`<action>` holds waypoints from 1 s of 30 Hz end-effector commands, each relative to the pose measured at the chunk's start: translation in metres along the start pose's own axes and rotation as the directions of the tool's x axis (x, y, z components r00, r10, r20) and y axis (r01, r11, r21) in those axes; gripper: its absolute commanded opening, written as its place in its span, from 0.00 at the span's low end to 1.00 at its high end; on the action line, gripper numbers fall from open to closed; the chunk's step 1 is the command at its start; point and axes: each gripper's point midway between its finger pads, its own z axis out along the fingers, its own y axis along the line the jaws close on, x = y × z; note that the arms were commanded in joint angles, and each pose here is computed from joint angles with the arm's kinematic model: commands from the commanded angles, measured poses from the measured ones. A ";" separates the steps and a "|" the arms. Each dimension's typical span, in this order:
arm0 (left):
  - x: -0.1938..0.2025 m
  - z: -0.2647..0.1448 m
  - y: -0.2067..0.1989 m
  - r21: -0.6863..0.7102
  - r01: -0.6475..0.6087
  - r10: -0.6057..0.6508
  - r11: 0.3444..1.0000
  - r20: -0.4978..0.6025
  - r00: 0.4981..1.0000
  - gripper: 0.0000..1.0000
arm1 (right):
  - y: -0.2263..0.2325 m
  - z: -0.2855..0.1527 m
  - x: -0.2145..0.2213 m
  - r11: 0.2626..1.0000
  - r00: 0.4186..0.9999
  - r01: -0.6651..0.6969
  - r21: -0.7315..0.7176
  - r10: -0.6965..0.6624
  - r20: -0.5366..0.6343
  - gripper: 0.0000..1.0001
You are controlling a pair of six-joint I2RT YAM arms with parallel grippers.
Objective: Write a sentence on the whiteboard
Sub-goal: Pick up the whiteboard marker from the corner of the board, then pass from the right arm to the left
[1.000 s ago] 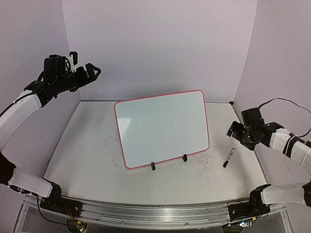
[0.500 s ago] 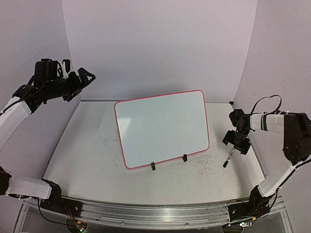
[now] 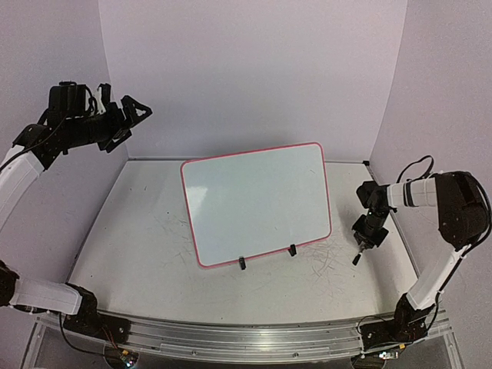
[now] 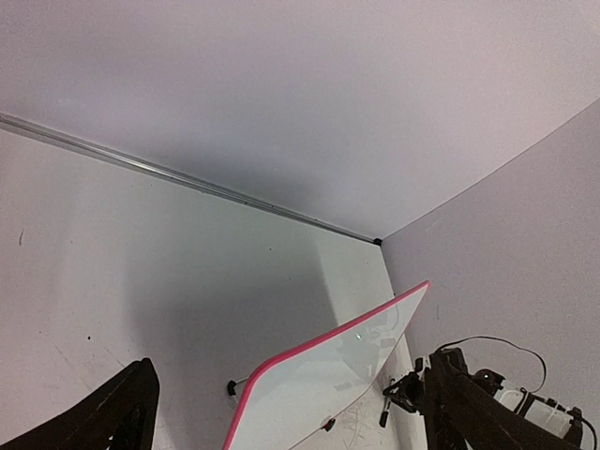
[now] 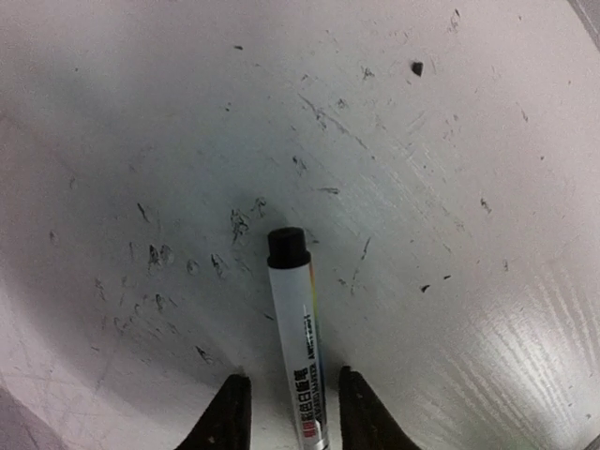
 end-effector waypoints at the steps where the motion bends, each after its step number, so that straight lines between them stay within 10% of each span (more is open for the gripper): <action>1: -0.028 -0.016 -0.037 0.084 -0.151 0.146 0.985 0.059 0.987 0.99 | -0.027 0.010 0.016 0.994 0.997 -0.068 0.090 0.071 -0.029 0.18; 11: -0.039 -0.002 -0.074 0.217 -0.333 0.332 0.917 0.045 0.942 0.99 | -0.043 -0.026 0.007 0.991 0.987 -0.136 0.008 0.135 0.092 0.00; 16: -0.016 0.011 -0.090 0.321 -0.297 0.318 0.899 -0.014 0.948 0.98 | -0.005 -0.103 -0.024 0.951 0.956 0.105 -0.289 -0.017 0.293 0.00; 23: 0.060 0.012 -0.156 0.463 -0.274 0.331 0.843 -0.044 0.943 0.96 | 0.050 -0.319 -0.017 0.409 0.696 0.645 -0.645 0.033 0.717 0.00; 30: 0.180 0.030 -0.236 0.601 -0.327 0.455 0.730 -0.068 0.888 0.94 | 0.081 -0.422 0.025 -0.086 0.730 0.683 -0.726 0.124 0.672 0.00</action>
